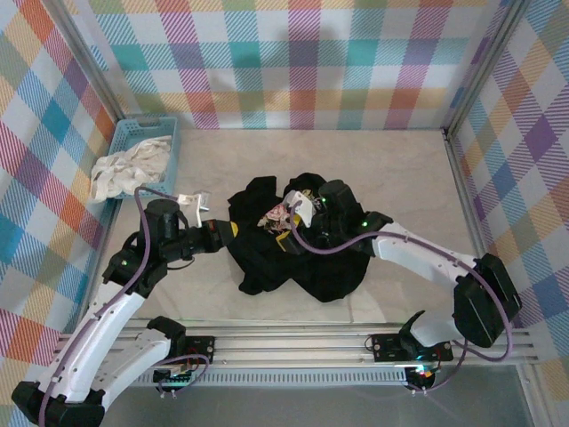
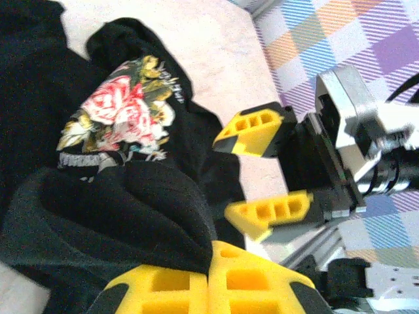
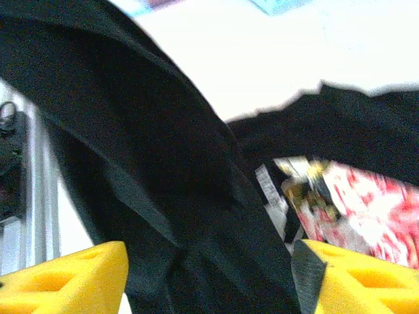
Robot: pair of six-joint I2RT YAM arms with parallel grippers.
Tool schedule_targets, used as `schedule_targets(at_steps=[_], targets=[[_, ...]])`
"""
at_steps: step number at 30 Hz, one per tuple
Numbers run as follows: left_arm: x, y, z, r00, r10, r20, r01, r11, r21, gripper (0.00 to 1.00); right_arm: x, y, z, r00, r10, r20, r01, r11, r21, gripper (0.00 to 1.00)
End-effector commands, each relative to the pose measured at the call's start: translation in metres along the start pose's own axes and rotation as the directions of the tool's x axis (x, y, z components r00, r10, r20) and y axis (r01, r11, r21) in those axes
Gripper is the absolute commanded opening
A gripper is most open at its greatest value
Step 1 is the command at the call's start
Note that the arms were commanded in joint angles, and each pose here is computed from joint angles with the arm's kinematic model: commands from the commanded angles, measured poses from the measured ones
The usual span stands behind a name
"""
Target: Fold the inside-out t-shirt
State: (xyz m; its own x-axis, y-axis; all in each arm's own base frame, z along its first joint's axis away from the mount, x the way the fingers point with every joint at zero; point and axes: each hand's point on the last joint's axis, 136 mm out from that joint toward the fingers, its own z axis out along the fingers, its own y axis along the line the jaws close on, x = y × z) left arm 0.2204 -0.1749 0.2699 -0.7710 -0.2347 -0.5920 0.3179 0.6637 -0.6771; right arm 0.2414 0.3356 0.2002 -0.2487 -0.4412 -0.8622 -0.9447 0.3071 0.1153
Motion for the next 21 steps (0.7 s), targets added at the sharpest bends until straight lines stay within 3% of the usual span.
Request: schedule_targets(at_steps=[1,6,11,16,21], targets=[[-0.014,-0.036,-0.009,1.000,0.013,0.021,-0.015,0.991,0.133,0.00,-0.050,0.024,-0.011,0.950,-0.240,0.200,0.247,0.969,-0.013,0.77],[-0.014,-0.044,-0.013,1.000,-0.003,0.008,0.002,0.987,0.161,0.00,-0.065,0.039,0.005,0.890,-0.399,0.220,0.404,0.915,0.025,0.83],[-0.009,-0.043,-0.011,1.000,-0.006,-0.017,0.009,0.986,0.164,0.00,-0.077,0.037,0.019,0.863,-0.447,0.234,0.446,0.893,0.058,0.82],[-0.007,-0.039,-0.010,1.000,0.003,-0.025,0.000,0.989,0.147,0.00,-0.081,0.039,0.024,0.856,-0.456,0.245,0.463,0.886,0.034,0.73],[-0.006,-0.036,-0.008,0.999,0.009,-0.031,-0.005,0.991,0.133,0.00,-0.080,0.046,0.016,0.884,-0.381,0.272,0.422,0.900,-0.109,0.57]])
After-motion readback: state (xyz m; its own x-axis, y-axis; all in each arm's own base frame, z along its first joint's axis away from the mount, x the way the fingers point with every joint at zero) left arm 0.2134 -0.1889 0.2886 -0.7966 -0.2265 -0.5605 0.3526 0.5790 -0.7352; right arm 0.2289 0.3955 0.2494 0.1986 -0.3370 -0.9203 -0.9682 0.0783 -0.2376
